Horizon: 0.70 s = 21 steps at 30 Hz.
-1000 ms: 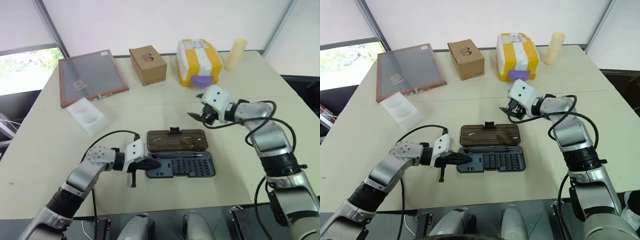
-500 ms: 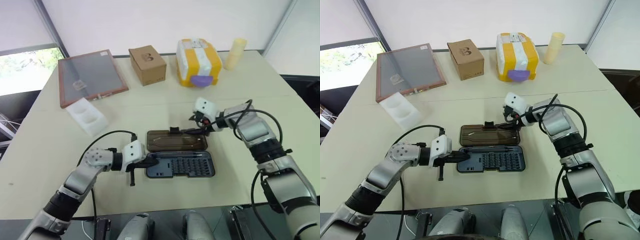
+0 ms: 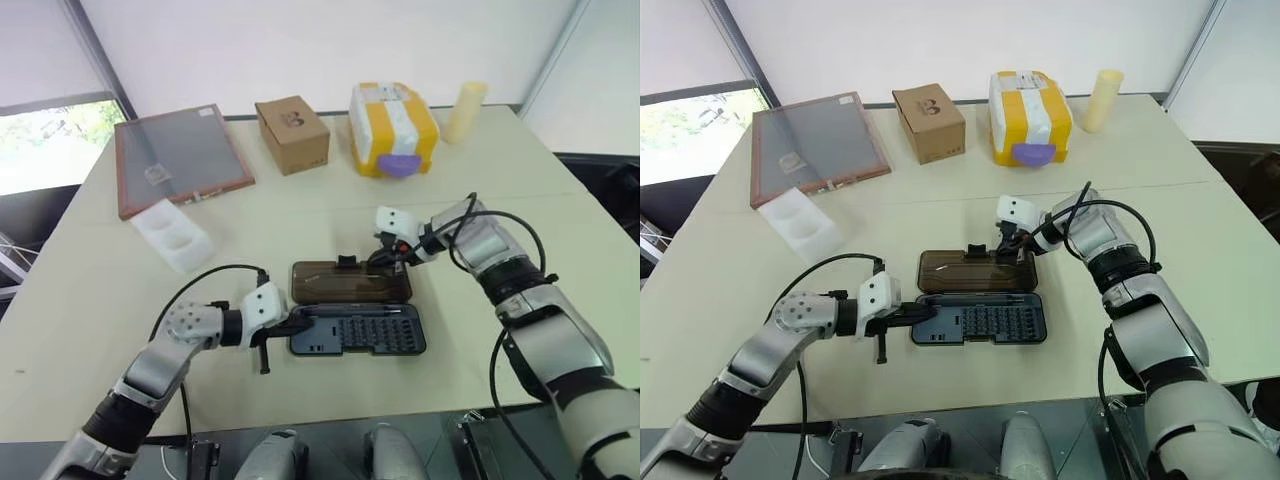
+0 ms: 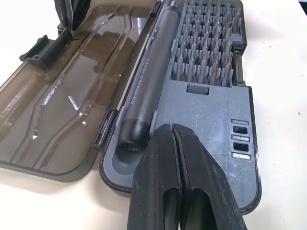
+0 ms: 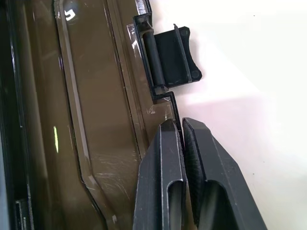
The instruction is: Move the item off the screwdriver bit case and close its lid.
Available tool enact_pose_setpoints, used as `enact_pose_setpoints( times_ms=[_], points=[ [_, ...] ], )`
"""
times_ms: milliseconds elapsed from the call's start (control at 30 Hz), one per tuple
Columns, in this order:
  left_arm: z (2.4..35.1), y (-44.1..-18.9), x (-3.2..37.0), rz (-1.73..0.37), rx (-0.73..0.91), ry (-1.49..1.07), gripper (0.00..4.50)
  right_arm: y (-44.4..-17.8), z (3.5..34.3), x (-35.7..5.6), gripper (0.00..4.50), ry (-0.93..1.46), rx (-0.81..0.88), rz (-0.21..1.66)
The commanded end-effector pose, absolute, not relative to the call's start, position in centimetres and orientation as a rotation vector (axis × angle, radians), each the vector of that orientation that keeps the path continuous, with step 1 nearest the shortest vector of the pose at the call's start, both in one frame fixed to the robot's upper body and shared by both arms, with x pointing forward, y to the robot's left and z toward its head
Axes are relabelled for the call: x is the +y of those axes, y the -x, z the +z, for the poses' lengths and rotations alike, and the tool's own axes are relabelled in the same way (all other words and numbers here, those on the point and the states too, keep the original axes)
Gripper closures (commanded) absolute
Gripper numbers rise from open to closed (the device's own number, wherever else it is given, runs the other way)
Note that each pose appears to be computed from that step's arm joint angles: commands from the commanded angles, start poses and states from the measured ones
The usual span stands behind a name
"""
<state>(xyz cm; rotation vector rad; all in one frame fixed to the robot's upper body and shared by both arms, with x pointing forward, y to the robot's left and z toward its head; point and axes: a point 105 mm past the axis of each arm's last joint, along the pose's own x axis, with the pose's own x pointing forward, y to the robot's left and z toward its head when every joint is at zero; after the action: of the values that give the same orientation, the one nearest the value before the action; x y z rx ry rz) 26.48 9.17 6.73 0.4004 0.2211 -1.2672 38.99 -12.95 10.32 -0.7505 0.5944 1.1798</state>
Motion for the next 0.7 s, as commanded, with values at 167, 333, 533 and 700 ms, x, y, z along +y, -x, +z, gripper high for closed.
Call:
enact_pose_setpoints(
  times_ms=[167,333,533,700],
  points=[
    [3.1,-25.6,10.8,-1.229,0.403,-0.395,4.5,-40.2,10.7,-13.3,4.47,0.985,0.373,1.038],
    [3.2,-25.8,11.1,-1.229,0.404,-0.398,4.5,-38.9,16.0,-12.9,4.47,1.122,0.013,0.892],
    [3.4,-25.9,11.2,-1.25,0.403,-0.403,4.5,-35.3,17.3,-11.8,4.47,1.179,-0.125,0.856],
    [4.7,-26.3,10.8,-1.254,0.374,-0.331,4.5,-34.2,17.2,-11.3,4.47,1.204,-0.159,0.831]
  ],
)
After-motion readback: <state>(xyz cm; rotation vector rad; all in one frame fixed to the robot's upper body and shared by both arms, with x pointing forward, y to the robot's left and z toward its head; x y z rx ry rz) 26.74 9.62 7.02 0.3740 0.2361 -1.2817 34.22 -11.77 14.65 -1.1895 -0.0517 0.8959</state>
